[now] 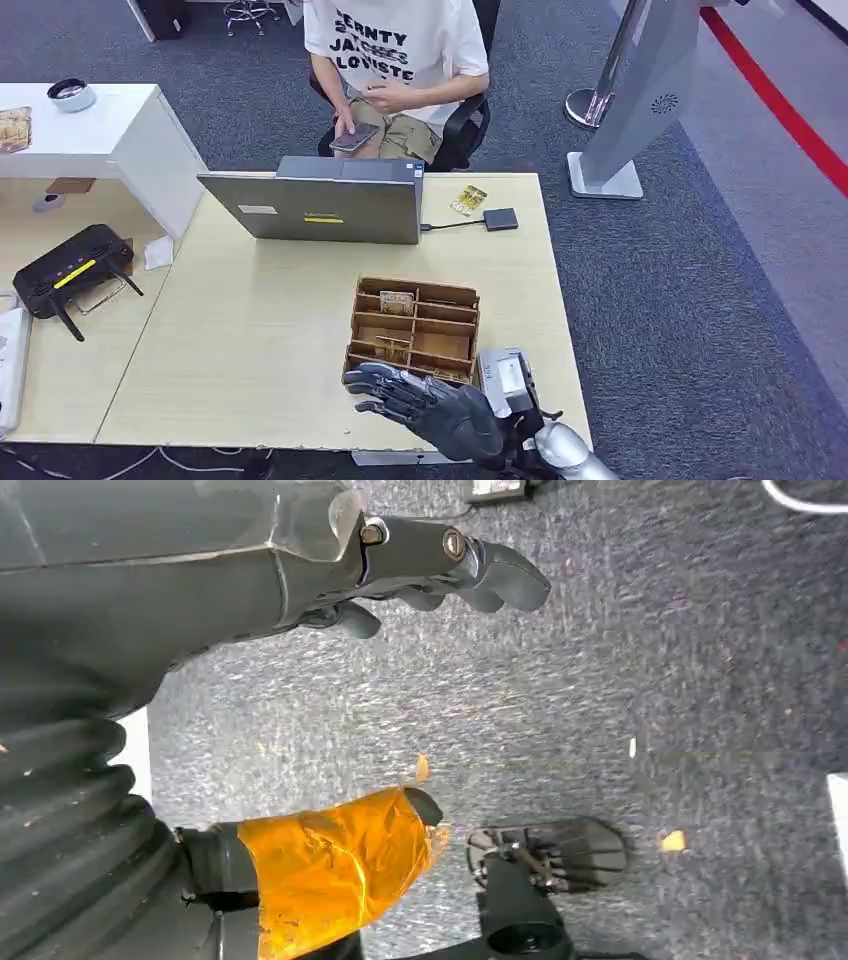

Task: Pass the card to the sensor for recognition and then transmit it.

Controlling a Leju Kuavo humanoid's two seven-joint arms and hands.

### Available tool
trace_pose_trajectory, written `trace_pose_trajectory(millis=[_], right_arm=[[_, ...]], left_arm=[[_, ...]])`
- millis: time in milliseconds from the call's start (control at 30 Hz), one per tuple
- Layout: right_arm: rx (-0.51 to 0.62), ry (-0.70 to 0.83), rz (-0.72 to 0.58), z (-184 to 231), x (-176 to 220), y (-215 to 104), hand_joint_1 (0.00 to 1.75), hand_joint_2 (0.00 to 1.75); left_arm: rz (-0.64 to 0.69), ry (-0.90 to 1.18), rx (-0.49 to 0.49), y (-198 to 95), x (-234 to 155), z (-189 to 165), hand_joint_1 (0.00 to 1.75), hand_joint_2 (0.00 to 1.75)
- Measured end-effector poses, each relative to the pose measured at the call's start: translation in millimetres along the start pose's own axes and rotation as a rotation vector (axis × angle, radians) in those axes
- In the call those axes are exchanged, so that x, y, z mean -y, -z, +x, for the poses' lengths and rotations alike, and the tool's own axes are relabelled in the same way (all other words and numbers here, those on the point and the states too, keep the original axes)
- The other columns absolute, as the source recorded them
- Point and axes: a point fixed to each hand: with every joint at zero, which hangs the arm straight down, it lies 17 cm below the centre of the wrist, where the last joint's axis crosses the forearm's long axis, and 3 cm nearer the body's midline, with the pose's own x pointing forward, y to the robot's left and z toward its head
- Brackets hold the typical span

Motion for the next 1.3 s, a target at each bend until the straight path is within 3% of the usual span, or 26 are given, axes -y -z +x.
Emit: trace_pose_trajectory(millis=[600, 733, 800, 1033, 1167, 1300], right_arm=[[-0.006, -0.012, -0.046, 5, 10, -7, 0.00, 0.00], [-0.007, -0.012, -0.046, 5, 10, -7, 0.00, 0.00], [0.015, -0.045, -0.129, 2, 11, -30, 0.00, 0.00], [0.018, -0.054, -0.156, 3, 7, -42, 0.00, 0.00], [0.021, -0.058, -0.161, 5, 7, -44, 0.00, 0.00], [0.013, -0.059, -0.137, 4, 4, -43, 0.00, 0.00]], left_arm=[[0.181, -0.056, 0.141, 1, -41, 42, 0.00, 1.75], [0.183, -0.057, 0.142, 1, -42, 42, 0.00, 1.75], [0.186, 0.033, 0.223, -5, -22, 41, 0.00, 1.75], [0.171, 0.030, 0.239, -9, -5, 37, 0.00, 1.75], [0.151, 0.044, 0.207, -8, 0, 31, 0.00, 1.75], [0.011, 0.071, 0.089, -7, 25, 7, 0.00, 1.75]])
